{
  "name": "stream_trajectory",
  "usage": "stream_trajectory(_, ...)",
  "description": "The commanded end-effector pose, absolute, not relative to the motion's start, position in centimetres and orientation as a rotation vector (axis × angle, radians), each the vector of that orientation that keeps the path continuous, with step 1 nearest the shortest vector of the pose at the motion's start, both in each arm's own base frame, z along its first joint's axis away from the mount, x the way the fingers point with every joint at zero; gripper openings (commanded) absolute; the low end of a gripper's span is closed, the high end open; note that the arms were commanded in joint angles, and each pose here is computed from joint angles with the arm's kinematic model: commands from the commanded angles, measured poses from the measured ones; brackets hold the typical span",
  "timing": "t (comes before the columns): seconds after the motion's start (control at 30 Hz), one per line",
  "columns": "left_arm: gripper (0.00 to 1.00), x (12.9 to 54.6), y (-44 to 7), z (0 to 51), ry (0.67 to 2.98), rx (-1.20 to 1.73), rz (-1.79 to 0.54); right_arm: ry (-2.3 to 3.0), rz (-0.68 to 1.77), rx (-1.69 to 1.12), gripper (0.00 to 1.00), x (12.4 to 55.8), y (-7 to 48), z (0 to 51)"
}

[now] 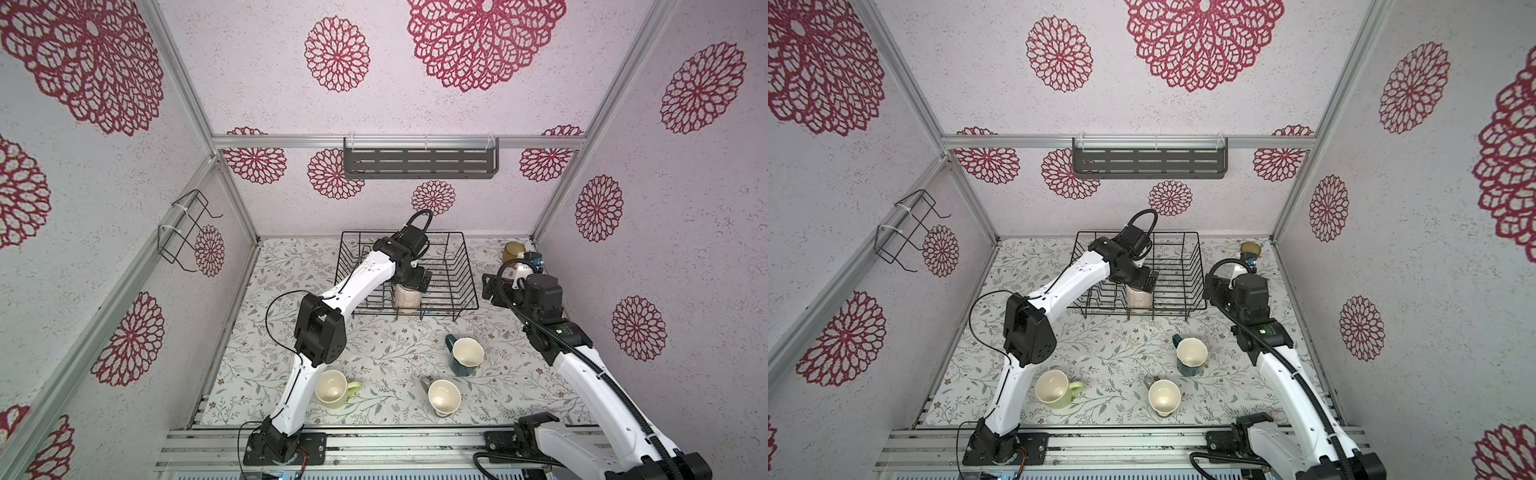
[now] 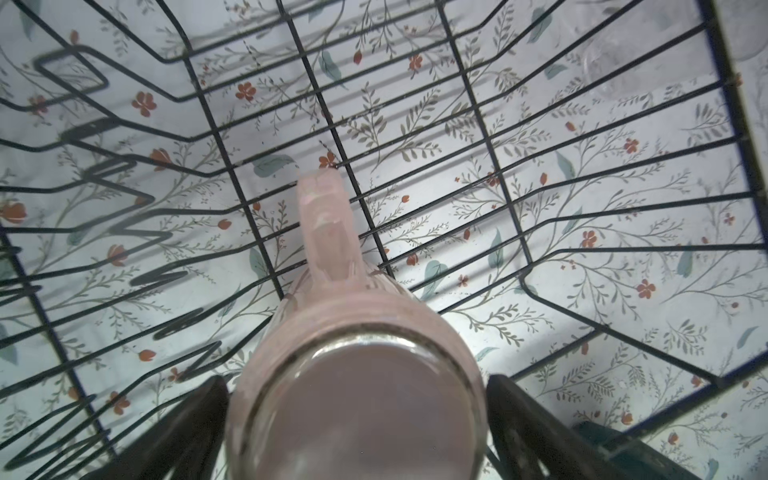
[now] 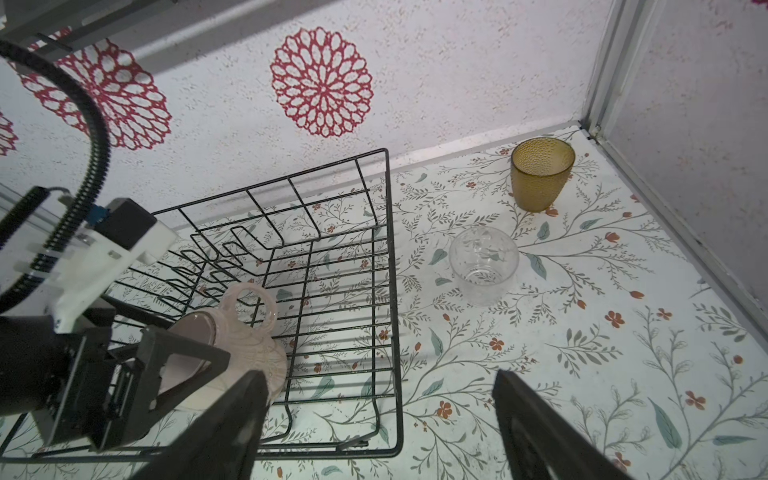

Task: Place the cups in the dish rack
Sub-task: 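Release the pink mug in the rack while the right gripper grasps the glass cup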

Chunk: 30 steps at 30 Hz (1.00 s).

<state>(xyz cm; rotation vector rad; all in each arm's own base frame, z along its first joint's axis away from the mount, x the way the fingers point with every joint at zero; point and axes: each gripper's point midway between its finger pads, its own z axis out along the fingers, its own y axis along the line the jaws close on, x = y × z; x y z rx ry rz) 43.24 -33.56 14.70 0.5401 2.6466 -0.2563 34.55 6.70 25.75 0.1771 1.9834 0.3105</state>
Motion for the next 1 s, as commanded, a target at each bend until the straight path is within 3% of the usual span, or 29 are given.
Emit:
stream_trajectory(0.0, 0.99, 43.5, -33.3, 18.1, 2.552, 0.522, -0.249, 2.004, 0.35, 0.128, 0.88, 35.0, 7.6, 26.3)
stream_trajectory(0.37, 0.97, 40.5, -27.4, 26.3, 2.396, 0.339, -0.152, 2.066, 0.357, 0.142, 0.87, 36.2, 8.1, 24.6)
stream_trajectory(0.7, 0.97, 36.3, -19.5, 29.4, 2.274, 0.137, 0.004, 2.114, 0.126, 0.569, 0.87, 39.5, 1.6, 20.9)
stream_trajectory(0.97, 0.97, 34.0, -14.3, 30.2, 2.18, -0.021, 0.099, 2.183, 0.103, 0.635, 0.86, 43.0, -2.2, 18.7)
